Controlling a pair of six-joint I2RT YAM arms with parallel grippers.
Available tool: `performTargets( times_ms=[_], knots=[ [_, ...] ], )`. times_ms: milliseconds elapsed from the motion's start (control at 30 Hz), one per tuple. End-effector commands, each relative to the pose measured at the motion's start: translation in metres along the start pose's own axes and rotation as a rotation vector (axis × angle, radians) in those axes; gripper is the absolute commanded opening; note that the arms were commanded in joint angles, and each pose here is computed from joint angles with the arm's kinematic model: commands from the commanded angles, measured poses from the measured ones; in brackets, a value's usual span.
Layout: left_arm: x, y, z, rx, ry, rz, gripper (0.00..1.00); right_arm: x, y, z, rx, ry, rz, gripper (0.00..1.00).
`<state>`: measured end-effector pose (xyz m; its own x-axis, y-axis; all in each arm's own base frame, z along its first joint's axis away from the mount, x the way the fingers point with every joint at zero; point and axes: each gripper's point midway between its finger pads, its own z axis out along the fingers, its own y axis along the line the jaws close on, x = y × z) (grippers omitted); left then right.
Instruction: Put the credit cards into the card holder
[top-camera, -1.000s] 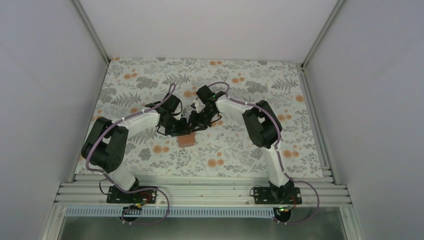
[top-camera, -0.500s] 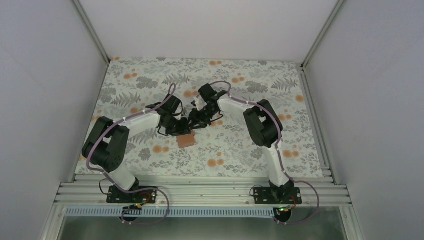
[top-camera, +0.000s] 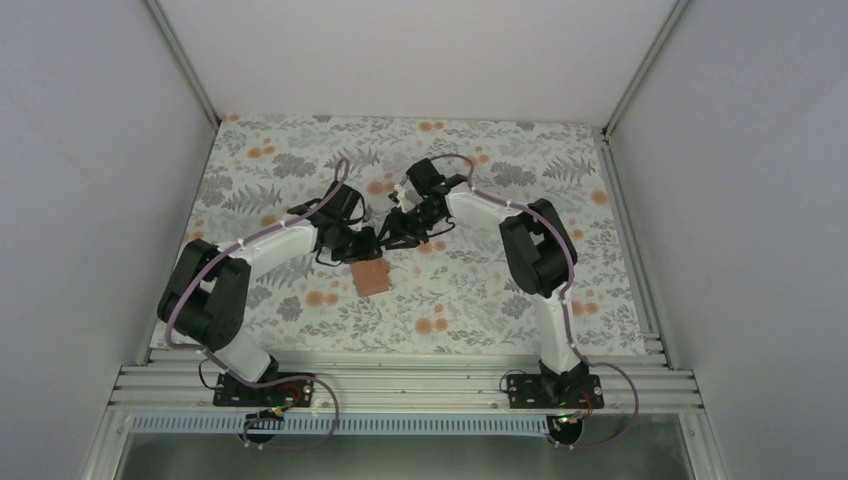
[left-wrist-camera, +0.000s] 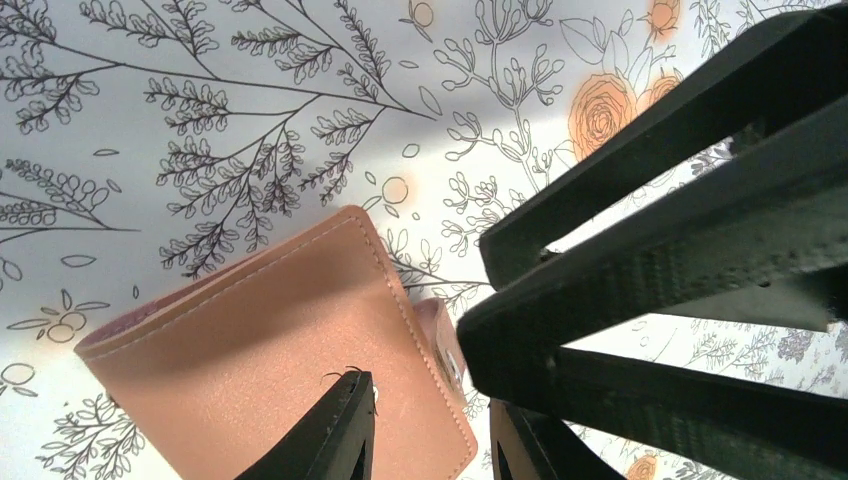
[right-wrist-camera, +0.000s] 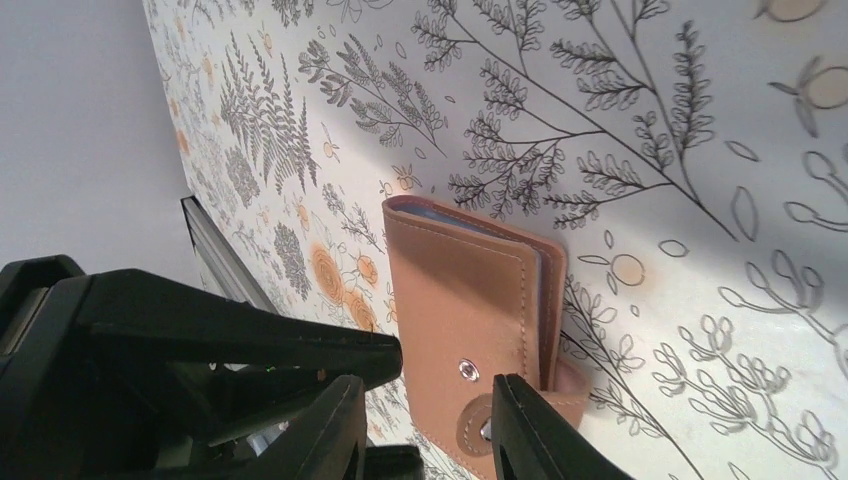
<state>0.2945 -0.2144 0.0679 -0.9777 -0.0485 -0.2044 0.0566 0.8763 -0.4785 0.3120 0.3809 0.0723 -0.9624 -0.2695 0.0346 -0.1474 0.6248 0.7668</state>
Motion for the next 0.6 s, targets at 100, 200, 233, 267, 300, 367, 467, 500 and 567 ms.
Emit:
performTargets(
  times_ms=[100, 200, 233, 267, 300, 367, 467, 500, 567],
  knots=[
    [-0.028, -0.018, 0.001, 0.043, -0.064, 0.036, 0.3, 0.015, 0.005, -0.006, -0.01, 0.02, 0.009, 0.32],
    [-0.026, -0.019, 0.005, 0.048, -0.045, 0.04, 0.3, 0.016, -0.002, -0.003, 0.008, 0.022, 0.021, 0.31],
    [-0.025, -0.019, 0.007, 0.049, -0.04, 0.041, 0.29, 0.017, -0.005, -0.002, 0.014, 0.024, 0.026, 0.3],
    [-0.024, -0.02, 0.009, 0.049, -0.031, 0.044, 0.28, 0.017, -0.008, 0.0, 0.021, 0.027, 0.031, 0.29],
    [-0.024, -0.02, 0.01, 0.049, -0.028, 0.046, 0.27, 0.018, -0.011, 0.001, 0.025, 0.028, 0.034, 0.29],
    [-0.023, -0.022, 0.012, 0.049, -0.024, 0.053, 0.25, 0.02, -0.015, 0.002, 0.035, 0.031, 0.041, 0.28],
    [-0.025, -0.022, 0.014, 0.045, -0.02, 0.056, 0.24, 0.022, -0.017, 0.003, 0.037, 0.032, 0.044, 0.28],
    [-0.025, -0.022, 0.015, 0.043, -0.018, 0.056, 0.22, 0.022, -0.017, 0.003, 0.038, 0.032, 0.044, 0.28],
    [-0.026, -0.023, 0.016, 0.043, -0.018, 0.057, 0.2, 0.023, -0.018, 0.003, 0.039, 0.033, 0.047, 0.28]
  ],
)
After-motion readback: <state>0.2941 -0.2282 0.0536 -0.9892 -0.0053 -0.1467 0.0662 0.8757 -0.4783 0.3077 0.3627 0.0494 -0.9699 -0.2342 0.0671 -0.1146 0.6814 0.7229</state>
